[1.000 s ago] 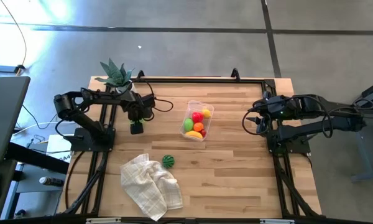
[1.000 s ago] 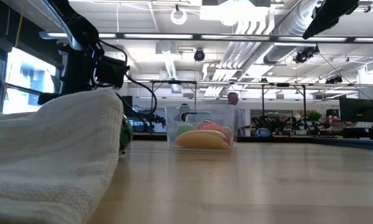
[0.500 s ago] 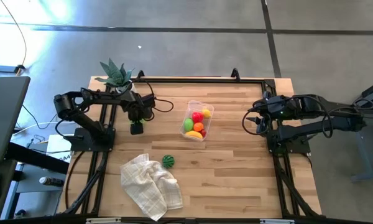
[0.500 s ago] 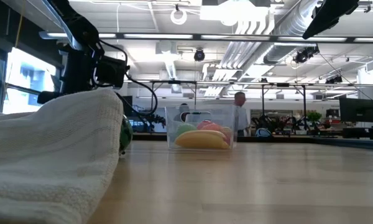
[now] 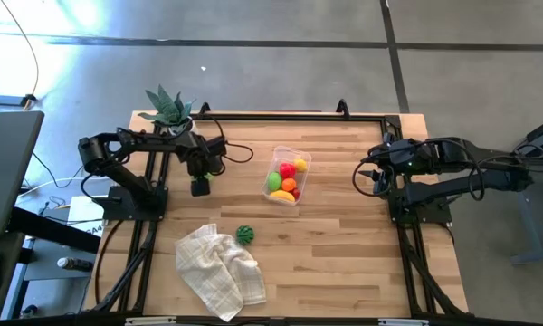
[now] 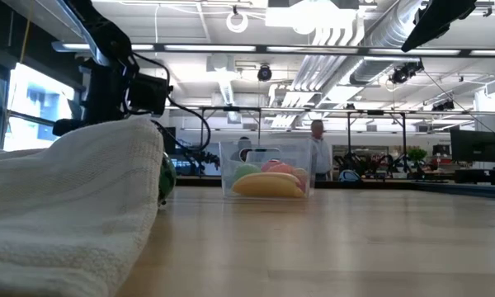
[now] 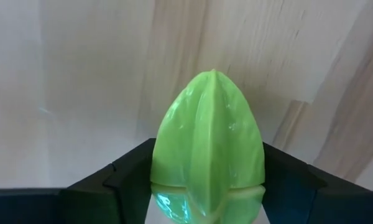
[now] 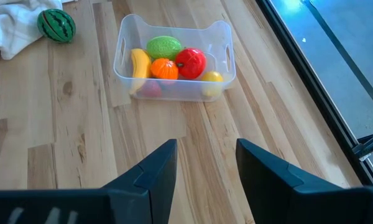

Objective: Pick and placing Produce into tupperware
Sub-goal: Put the green starfruit into the transparent bin

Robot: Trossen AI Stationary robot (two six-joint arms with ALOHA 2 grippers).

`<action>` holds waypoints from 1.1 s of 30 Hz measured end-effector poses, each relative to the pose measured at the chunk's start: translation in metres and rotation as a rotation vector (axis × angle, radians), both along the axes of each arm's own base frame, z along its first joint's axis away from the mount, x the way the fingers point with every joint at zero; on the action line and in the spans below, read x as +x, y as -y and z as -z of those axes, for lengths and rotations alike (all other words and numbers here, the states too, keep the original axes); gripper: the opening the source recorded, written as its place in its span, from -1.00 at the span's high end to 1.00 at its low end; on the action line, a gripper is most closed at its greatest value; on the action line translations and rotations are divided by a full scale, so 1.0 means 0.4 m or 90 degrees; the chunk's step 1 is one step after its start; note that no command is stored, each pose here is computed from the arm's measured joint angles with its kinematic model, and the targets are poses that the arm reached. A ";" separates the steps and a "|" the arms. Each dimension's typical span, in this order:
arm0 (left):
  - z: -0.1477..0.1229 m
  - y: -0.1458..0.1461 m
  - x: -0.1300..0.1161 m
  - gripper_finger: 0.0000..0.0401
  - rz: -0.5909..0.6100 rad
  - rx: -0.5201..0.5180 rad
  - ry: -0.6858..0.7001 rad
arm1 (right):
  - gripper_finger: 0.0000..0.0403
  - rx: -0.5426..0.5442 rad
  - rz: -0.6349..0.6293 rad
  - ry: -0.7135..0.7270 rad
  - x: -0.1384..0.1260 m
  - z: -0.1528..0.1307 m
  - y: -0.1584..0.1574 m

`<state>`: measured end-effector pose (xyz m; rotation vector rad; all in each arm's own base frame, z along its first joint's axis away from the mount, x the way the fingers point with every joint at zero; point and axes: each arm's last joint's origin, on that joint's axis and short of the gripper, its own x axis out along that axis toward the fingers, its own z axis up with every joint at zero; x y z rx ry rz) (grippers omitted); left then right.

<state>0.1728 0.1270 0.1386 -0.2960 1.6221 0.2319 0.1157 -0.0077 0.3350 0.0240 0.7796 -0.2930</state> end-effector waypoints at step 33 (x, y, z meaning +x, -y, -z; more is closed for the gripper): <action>-0.473 -0.070 0.283 -0.17 0.206 0.200 0.534 | 0.22 0.000 0.000 0.000 0.000 0.000 0.000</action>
